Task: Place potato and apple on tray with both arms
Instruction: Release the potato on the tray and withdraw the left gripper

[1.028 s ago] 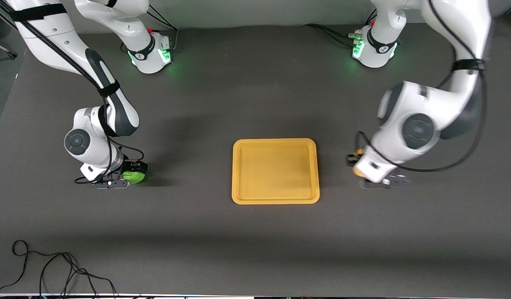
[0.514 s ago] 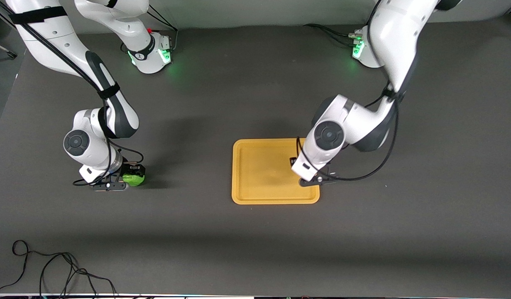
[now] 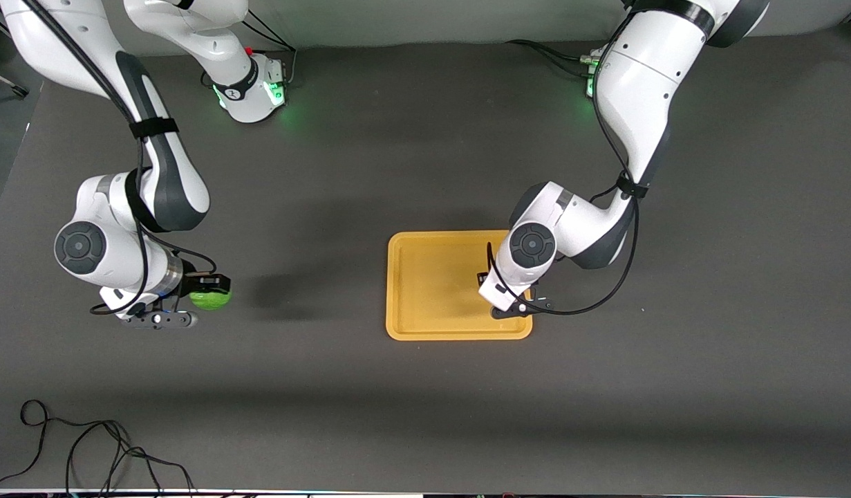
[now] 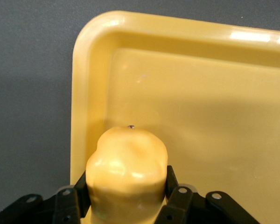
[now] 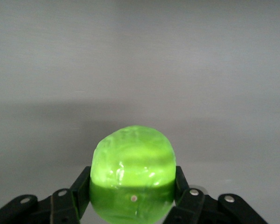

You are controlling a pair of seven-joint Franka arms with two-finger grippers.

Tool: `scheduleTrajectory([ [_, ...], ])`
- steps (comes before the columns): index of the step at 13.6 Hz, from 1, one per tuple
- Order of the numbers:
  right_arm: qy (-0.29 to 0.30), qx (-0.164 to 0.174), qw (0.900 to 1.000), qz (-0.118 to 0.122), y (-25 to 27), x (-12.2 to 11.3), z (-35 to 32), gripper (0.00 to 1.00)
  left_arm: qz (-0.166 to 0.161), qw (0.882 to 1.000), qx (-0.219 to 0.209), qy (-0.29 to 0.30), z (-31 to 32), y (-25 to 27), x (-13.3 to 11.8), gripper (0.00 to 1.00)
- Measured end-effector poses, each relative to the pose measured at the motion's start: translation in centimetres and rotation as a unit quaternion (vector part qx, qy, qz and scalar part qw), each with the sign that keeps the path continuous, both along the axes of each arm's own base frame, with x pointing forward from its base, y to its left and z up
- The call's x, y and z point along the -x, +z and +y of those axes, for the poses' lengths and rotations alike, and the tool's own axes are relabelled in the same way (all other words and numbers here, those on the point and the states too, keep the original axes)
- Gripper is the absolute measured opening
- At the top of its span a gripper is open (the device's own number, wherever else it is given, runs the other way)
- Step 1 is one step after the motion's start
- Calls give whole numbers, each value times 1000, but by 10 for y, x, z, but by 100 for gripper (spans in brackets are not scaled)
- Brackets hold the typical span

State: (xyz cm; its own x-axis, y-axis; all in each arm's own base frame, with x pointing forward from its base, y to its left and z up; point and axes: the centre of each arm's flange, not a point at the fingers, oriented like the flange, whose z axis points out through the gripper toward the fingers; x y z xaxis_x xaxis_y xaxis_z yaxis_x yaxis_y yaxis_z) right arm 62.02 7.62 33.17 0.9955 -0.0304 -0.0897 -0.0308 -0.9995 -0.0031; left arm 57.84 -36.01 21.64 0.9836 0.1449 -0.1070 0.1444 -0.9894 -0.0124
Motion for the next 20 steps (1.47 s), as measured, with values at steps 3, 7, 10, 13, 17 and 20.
scheduleTrajectory([
  [3,-21,-13,1000,-14,15,-1,64,72,2,1000,-1,-2,-1,-4,1,67],
  [7,-44,-19,998,-36,30,-2,147,72,2,1000,-1,-3,-3,-4,2,100],
  [10,-70,-27,996,-53,31,-1,217,72,-3,1000,-3,1,0,4,-4,100],
  [13,-90,-32,994,-54,13,9,291,72,-11,1000,-27,-10,21,57,-18,100],
  [17,-125,-47,989,-70,-48,7,352,72,-18,998,-41,-44,124,179,-43,100],
  [20,-149,-59,984,-75,-87,20,396,72,-12,997,-44,-63,216,243,-43,100],
])
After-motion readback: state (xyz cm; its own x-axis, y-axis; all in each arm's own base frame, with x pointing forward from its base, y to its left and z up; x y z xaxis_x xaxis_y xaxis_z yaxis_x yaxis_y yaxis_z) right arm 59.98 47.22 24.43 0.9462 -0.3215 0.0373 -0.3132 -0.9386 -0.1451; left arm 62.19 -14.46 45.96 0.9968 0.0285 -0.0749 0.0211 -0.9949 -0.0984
